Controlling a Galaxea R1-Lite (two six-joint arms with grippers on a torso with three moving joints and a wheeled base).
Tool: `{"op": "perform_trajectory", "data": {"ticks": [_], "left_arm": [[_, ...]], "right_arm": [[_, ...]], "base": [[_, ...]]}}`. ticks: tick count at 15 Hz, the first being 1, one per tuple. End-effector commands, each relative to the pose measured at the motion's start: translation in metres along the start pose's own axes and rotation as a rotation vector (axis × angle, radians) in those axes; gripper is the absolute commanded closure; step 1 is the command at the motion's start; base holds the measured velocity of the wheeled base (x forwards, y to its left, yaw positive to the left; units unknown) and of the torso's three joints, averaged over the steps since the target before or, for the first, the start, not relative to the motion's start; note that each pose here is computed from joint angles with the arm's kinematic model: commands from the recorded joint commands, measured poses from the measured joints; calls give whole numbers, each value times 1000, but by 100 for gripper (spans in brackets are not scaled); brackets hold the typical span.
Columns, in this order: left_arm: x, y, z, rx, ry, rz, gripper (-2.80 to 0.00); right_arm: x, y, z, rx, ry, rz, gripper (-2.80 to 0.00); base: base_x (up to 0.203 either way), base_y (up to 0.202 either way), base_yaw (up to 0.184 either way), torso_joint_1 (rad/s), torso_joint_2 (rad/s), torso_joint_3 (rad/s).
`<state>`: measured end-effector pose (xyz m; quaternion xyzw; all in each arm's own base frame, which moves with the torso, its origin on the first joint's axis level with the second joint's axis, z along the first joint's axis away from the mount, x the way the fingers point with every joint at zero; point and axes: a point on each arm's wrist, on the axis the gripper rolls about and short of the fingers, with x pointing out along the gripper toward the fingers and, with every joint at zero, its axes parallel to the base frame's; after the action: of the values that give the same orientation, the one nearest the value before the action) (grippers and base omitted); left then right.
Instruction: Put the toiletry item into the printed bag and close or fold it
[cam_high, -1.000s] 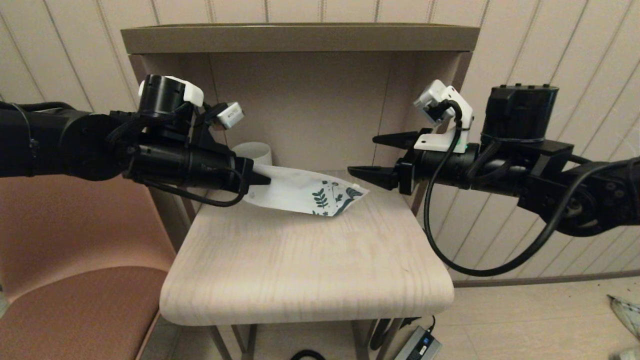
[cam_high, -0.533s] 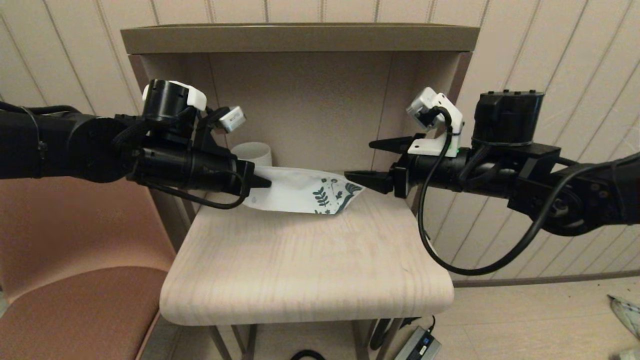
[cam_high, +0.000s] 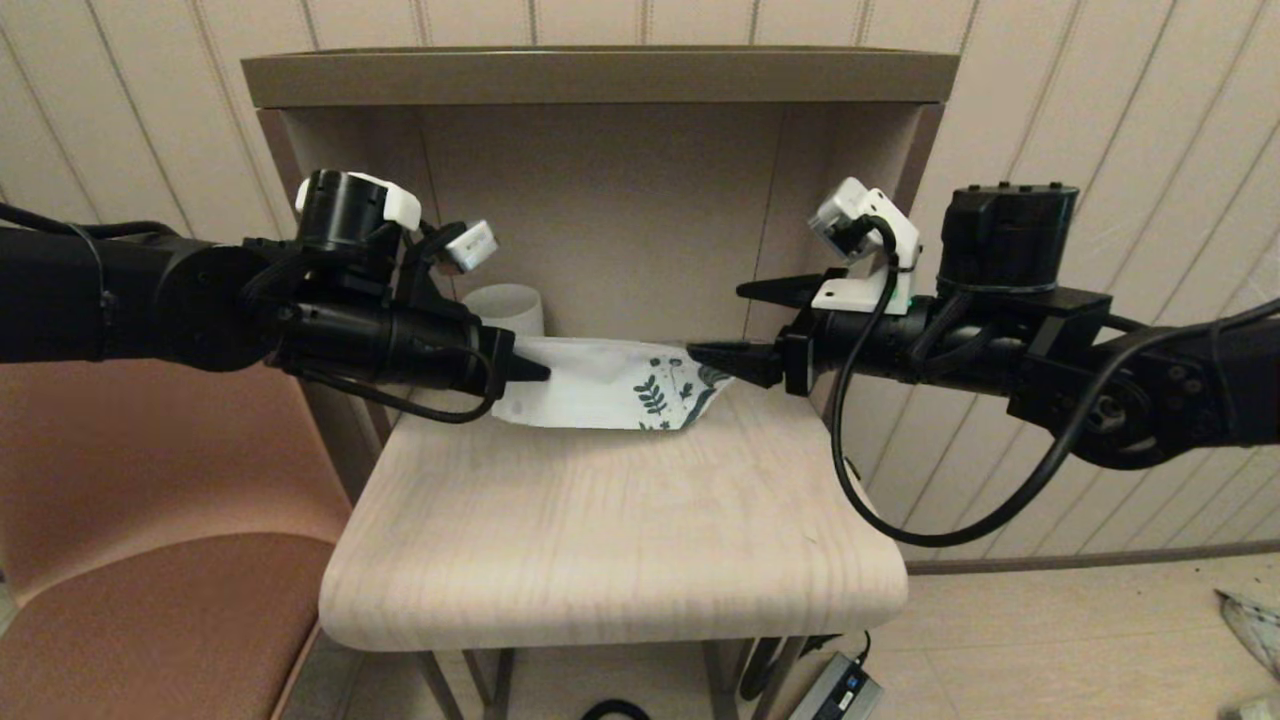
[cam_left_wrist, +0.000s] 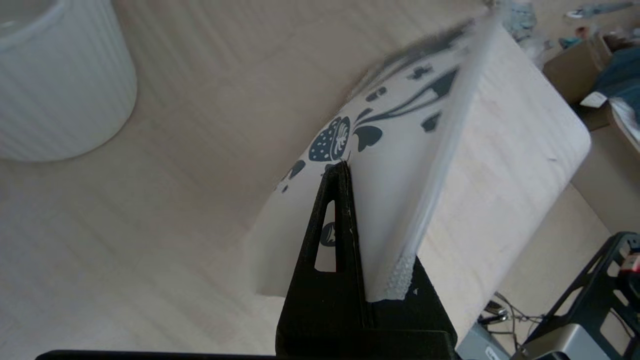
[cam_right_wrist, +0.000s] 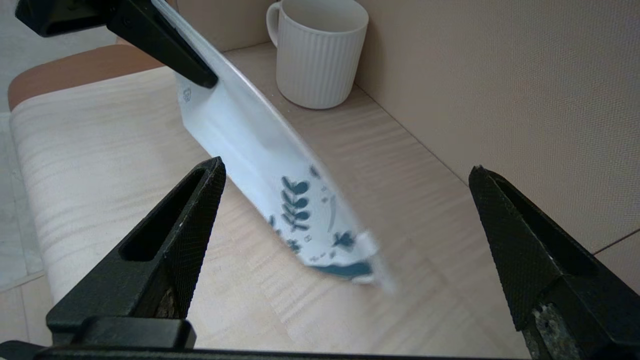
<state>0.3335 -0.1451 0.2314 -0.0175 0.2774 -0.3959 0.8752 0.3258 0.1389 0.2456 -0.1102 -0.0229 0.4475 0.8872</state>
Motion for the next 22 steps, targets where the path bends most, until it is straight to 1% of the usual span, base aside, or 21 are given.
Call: {"op": "perform_trajectory", "data": {"ticks": [1,6,7,8,12,14,16,18,19,20,21,22], "left_arm": [[-1,0,1,2,-3,-3,0],[0,0,-5,0,11,-1,0],[1,1,-12,19,27,2,-280],[1,0,-13,65,11,-1,-280],[-4,-2,-12,88,-16,3,-280],[-14,-2,-7,92,-44,15,-280],[-38,-5,4,110,-106,41,-280],[-76,-13,19,142,-203,77,-280],[-93,-17,24,153,-237,94,-280],[-110,-21,25,157,-264,120,0],[-125,-23,23,153,-276,157,0],[-138,-27,18,149,-284,185,0]], "right_arm": [[0,0,0,-3,-3,4,-280],[0,0,0,-3,-3,4,-280],[0,0,0,-3,-3,4,-280],[0,0,0,-2,-2,5,-280],[1,1,0,-2,-2,5,-280],[0,1,0,-3,-3,5,-280],[-1,0,1,-6,-7,3,-280],[-1,0,3,-7,-10,2,-280],[-2,0,3,-8,-11,1,-280],[-2,0,4,-6,-12,-3,-280],[-4,0,6,-9,-16,-5,0],[-6,1,8,-11,-21,-7,0]], "base": [[0,0,0,0,0,0],[0,0,0,0,0,0],[0,0,0,0,0,0],[0,0,0,0,0,0],[0,0,0,0,0,0],[0,0,0,0,0,0],[0,0,0,0,0,0],[0,0,0,0,0,0],[0,0,0,0,0,0],[0,0,0,0,0,0],[0,0,0,0,0,0],[0,0,0,0,0,0]]}}
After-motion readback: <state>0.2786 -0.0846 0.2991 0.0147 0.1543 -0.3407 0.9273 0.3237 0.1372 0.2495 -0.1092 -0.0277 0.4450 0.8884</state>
